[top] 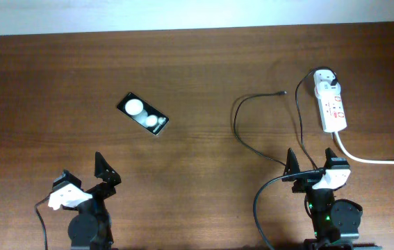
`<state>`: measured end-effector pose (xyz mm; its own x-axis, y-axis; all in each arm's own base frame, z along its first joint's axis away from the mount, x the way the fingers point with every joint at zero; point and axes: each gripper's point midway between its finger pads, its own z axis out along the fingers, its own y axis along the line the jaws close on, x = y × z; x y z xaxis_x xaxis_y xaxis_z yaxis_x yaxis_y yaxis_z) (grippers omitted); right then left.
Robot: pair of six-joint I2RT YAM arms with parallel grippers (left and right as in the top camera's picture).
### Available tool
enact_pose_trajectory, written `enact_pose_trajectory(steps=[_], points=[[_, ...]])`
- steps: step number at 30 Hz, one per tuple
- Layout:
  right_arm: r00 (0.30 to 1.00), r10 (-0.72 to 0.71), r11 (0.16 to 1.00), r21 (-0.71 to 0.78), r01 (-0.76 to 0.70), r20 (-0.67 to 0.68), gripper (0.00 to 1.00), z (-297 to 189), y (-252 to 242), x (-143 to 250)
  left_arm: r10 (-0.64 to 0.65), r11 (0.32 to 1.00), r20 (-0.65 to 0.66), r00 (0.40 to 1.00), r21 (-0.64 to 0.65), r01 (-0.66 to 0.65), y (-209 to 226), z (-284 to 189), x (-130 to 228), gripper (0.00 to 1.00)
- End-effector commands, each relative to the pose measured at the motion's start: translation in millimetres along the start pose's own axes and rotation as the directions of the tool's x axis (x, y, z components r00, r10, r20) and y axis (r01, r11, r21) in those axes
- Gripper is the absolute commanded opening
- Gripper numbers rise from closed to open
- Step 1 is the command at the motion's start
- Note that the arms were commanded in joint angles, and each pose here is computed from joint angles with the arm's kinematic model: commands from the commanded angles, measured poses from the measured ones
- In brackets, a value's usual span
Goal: Plug charger to phone and switch on socket
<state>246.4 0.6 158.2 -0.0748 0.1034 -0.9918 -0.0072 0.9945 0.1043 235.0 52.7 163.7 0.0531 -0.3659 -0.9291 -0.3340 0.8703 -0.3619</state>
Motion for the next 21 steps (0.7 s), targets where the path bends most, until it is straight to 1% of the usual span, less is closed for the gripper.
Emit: enact_pose_trajectory(steps=[1, 21], points=[[1.000, -0.001, 1.000, 0.001, 0.001, 0.000, 0.99, -0.2, 0.3, 1.5, 0.020, 1.000, -0.004, 1.000, 0.003, -0.020, 0.3, 0.3, 1.8, 0.99], [1.000, -0.001, 1.000, 0.002, 0.001, -0.010, 0.99, 0.4, 0.0, 3.7, 0.020, 1.000, -0.004, 1.000, 0.002, -0.020, 0.3, 0.3, 1.8, 0.99]])
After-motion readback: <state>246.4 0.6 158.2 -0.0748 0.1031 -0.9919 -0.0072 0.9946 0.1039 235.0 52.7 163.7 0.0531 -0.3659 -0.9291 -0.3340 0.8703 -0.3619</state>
